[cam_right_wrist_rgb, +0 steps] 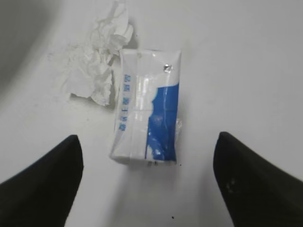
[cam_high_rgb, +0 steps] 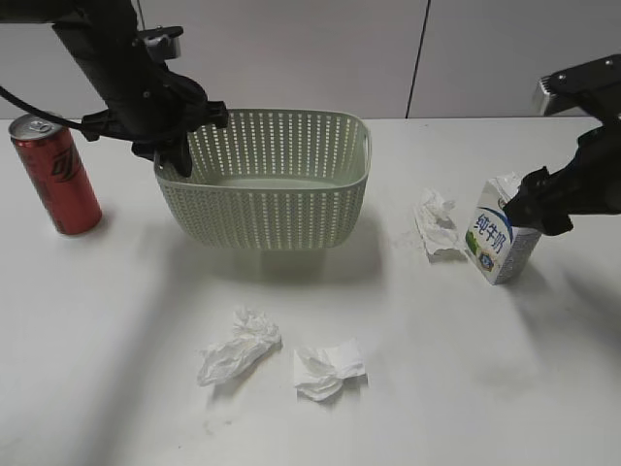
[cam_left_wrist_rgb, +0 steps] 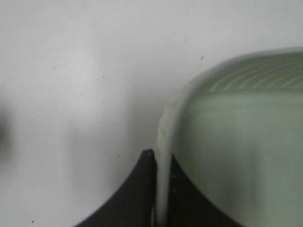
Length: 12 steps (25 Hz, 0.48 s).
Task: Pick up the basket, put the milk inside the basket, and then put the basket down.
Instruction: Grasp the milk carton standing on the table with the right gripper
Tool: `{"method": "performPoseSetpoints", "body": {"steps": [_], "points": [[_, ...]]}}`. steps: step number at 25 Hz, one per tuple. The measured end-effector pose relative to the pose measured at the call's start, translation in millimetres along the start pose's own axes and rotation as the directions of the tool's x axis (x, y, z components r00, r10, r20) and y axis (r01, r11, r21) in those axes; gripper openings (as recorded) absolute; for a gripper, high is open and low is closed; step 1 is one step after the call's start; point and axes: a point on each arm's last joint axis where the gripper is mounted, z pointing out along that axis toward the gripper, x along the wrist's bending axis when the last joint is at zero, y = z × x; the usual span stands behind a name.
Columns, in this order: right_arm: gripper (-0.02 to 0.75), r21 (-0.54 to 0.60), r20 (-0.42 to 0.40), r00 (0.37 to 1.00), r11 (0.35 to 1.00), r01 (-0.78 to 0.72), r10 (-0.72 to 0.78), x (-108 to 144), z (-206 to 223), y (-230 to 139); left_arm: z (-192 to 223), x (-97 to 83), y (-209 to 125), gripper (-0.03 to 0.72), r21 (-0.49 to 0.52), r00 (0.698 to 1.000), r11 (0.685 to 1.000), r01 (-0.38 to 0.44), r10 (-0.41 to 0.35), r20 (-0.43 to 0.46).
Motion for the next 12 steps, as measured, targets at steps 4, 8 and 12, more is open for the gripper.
{"method": "performPoseSetpoints", "body": {"steps": [4, 8, 12], "points": [[0.657, 0.033, 0.012, 1.0, 0.999, -0.005, 0.004, -2, 27, -7, 0, -0.1, 0, 0.0, 0.0, 1.0, 1.0, 0.001, -0.001, 0.001], [0.647, 0.058, 0.02, 0.999, 0.998, -0.039, 0.038, -4, 50, -15, 0, -0.1, 0, 0.0, 0.0, 1.0, 1.0, 0.001, -0.001, 0.001], [0.589, 0.071, 0.021, 0.998, 0.995, -0.067, 0.066, -5, 63, -16, 0, -0.1, 0, 0.0, -0.001, 1.0, 1.0, 0.001, -0.001, 0.001]]}}
